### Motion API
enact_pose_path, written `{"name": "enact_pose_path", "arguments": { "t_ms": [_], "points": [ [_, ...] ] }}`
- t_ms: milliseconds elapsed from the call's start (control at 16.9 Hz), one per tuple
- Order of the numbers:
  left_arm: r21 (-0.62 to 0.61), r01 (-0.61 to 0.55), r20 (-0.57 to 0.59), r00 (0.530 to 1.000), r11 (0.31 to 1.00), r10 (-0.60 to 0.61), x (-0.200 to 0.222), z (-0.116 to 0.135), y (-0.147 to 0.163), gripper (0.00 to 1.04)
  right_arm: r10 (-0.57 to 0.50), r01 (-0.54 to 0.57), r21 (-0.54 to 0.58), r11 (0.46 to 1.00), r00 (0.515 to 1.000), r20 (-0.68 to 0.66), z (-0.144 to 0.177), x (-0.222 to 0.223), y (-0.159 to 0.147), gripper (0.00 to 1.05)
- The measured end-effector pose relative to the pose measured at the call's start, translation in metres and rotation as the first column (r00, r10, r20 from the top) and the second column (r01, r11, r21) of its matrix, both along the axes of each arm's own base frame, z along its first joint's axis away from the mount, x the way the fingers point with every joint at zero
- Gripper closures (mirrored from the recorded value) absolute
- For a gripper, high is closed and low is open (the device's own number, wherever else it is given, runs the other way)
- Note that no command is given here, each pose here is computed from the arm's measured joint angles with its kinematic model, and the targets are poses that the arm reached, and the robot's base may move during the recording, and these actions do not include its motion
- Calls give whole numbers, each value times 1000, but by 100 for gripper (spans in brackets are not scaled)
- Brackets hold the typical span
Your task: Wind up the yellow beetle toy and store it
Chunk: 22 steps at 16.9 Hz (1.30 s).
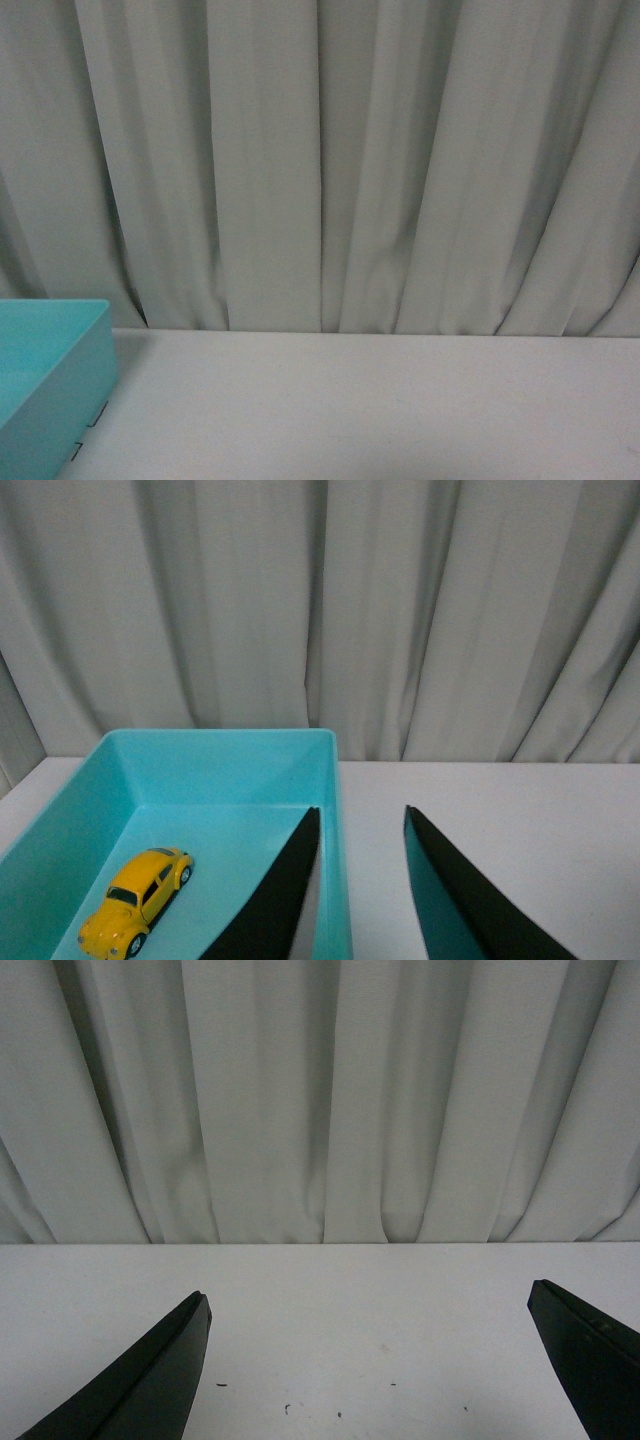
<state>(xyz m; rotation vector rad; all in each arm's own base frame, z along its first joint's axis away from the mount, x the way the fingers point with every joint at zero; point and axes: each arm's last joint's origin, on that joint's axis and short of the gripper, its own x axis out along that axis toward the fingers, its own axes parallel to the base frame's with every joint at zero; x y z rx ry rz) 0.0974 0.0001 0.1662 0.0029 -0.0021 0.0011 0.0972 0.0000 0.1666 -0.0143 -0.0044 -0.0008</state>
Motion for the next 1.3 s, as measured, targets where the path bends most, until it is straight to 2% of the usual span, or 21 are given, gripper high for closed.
{"name": "enact_pose_path", "arguments": {
  "t_ms": [531,1299],
  "points": [
    [1,0,0,1000,1000,0,0,0,0,5,0,0,0,1000,1000,0,0,0,0,7],
    [0,0,1,1000,1000,0,0,0,0,7,0,0,0,1000,1000,0,0,0,0,7]
  ]
}}
